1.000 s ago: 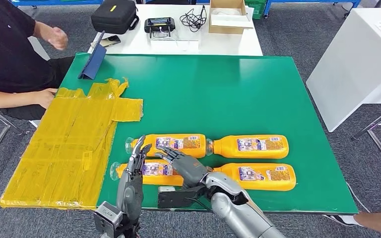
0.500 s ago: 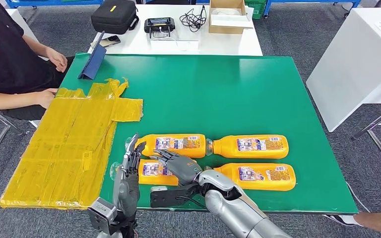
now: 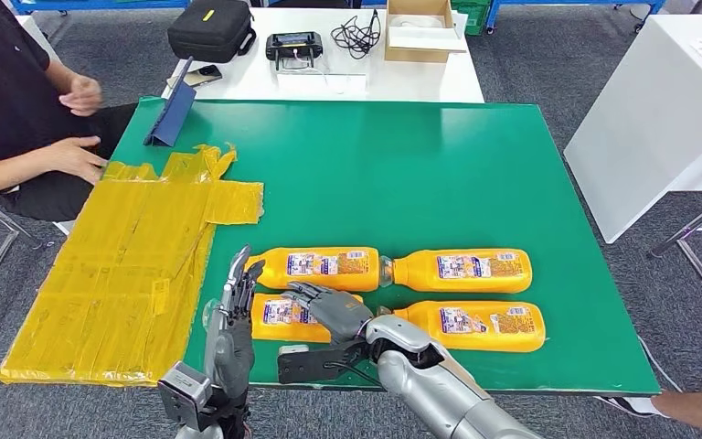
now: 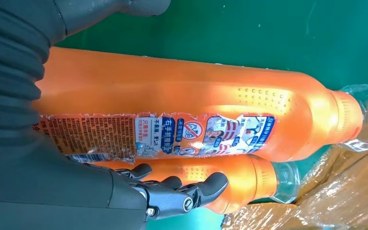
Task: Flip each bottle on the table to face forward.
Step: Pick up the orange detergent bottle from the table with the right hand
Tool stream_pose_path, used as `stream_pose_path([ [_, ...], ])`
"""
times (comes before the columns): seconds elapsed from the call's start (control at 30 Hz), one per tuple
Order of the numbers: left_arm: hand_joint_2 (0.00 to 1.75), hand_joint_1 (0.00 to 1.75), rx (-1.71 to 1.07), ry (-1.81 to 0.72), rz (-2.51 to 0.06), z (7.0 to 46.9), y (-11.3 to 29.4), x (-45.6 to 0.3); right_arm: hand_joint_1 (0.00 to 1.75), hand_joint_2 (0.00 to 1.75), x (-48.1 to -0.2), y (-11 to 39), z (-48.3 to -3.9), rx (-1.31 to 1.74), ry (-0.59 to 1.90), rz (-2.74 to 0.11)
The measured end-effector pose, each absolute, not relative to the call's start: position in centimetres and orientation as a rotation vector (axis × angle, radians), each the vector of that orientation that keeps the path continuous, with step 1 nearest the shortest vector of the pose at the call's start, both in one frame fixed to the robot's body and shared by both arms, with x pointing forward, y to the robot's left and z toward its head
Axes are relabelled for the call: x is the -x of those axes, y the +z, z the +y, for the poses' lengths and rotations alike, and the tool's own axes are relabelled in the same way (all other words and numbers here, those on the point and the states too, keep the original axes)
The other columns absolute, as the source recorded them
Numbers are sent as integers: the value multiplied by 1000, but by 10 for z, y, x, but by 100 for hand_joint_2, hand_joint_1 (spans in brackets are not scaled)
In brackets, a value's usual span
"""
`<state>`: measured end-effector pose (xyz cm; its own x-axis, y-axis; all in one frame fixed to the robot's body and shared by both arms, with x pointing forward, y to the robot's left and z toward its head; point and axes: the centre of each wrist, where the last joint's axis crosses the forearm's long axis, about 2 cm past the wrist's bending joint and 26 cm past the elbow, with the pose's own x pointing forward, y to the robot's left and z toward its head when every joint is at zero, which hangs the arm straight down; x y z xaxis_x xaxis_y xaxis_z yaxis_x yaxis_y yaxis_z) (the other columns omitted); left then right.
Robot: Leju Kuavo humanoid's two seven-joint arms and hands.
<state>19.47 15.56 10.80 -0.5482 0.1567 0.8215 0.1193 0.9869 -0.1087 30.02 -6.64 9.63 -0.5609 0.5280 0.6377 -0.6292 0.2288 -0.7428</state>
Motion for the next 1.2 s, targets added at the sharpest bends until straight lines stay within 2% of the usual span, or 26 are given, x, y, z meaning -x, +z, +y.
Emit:
stream_pose_path([
  [0.4,0,0,189,54,-2156,156,108,-195,0,175,-302,96,-67,-85,1544,-1521],
  [0.7,0,0,206,56,-2155,159,108,-195,0,175,-312,90,-67,30,1733,-1285],
  [0.83,0,0,215,98,-2148,159,109,-196,175,175,-312,80,-70,112,1813,-1135],
  [1.0,0,0,203,503,-2073,166,112,-206,175,175,-308,68,-75,187,1824,-1001],
  [1.2,0,0,177,683,-2042,175,115,-211,175,175,-308,68,-74,218,1834,-976],
])
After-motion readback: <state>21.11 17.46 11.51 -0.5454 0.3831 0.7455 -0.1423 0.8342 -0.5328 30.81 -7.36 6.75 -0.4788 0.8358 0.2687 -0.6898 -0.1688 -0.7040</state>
